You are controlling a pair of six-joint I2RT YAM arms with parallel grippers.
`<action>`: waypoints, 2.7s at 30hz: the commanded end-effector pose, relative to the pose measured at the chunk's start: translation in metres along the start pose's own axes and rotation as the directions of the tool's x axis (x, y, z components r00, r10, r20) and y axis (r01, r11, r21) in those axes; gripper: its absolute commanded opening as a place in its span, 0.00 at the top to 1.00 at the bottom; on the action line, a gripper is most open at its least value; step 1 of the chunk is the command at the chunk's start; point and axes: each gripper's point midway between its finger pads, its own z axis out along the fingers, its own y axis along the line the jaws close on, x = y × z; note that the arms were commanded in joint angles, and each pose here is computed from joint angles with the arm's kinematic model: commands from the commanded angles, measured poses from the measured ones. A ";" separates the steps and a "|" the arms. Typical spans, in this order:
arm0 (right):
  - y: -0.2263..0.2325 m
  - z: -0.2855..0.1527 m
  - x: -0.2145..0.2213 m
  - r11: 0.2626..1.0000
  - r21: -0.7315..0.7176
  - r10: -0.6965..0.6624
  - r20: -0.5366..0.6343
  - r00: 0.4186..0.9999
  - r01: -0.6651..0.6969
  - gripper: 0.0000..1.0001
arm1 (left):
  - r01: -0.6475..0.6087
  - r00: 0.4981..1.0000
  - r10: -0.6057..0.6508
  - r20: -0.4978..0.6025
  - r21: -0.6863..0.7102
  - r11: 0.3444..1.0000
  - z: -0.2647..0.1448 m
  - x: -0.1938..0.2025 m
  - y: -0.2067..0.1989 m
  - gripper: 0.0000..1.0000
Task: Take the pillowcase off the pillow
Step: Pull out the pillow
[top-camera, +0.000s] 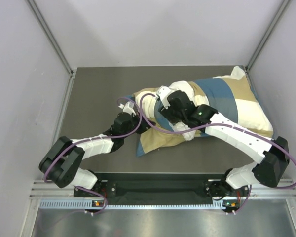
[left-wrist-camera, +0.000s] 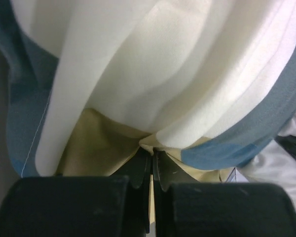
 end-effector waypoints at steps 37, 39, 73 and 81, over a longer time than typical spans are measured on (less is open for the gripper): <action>-0.189 -0.091 0.175 0.584 0.685 0.623 -0.035 0.781 -0.435 1.00 | 0.199 0.895 -0.169 0.413 -0.032 0.979 -0.037 -0.184 0.094 1.00; -0.171 -0.075 0.164 0.642 0.587 0.622 -0.024 0.782 -0.493 1.00 | 0.144 0.912 -0.108 0.396 -0.062 0.988 -0.036 -0.184 0.085 1.00; 0.036 0.004 0.064 0.764 -0.060 0.644 0.034 0.764 -0.642 1.00 | -0.485 0.831 0.552 0.073 -0.391 0.782 0.001 -0.024 -0.035 0.34; 0.041 -0.001 0.070 0.758 -0.077 0.650 0.023 0.759 -0.647 1.00 | -0.471 0.810 0.564 0.164 -0.391 0.791 0.014 -0.033 -0.036 0.32</action>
